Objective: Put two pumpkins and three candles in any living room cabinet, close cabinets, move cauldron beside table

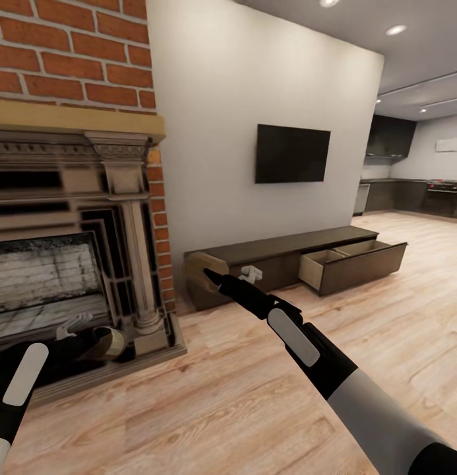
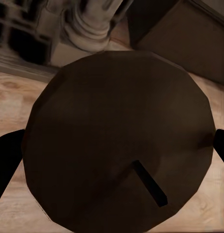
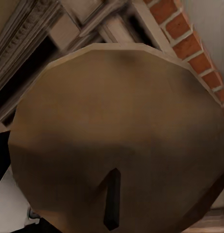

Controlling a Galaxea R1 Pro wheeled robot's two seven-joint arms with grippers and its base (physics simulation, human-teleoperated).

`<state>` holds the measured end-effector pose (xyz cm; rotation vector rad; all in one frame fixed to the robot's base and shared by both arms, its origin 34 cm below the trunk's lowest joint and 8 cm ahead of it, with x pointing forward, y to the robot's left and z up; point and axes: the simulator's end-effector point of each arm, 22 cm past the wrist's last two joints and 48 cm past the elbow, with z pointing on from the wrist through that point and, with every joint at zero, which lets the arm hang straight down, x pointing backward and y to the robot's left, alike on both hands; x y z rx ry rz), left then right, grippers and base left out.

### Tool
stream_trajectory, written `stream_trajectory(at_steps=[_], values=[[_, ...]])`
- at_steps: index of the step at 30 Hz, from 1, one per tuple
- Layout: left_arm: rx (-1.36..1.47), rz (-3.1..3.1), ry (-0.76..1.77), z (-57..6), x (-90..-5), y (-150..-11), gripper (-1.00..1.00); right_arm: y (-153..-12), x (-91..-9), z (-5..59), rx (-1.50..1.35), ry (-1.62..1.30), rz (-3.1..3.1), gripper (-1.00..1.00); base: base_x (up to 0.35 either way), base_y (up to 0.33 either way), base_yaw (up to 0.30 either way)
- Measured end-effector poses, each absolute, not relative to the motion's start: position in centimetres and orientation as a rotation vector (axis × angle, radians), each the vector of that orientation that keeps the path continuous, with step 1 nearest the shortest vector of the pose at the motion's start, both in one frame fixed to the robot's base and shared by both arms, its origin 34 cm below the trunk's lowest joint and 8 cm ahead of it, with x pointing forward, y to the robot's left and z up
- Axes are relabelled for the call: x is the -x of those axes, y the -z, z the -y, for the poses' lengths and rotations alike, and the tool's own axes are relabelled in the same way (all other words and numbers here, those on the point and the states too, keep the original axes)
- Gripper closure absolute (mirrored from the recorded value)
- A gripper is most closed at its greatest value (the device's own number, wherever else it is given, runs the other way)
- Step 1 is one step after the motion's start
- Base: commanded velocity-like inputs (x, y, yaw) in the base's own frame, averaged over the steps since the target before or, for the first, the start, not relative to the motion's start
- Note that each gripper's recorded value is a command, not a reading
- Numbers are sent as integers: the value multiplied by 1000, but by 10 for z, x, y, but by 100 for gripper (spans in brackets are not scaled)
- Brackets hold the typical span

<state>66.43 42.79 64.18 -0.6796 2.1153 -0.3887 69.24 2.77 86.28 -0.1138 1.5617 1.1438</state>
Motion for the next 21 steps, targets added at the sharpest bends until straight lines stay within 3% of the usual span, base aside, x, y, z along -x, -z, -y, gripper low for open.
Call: stream_trajectory(at_steps=[21], values=[[672, -2096, 392, -428, -663, -653, 100, -874, -687, -27, 122, -1139, -1545, 100, 0, 0, -244]])
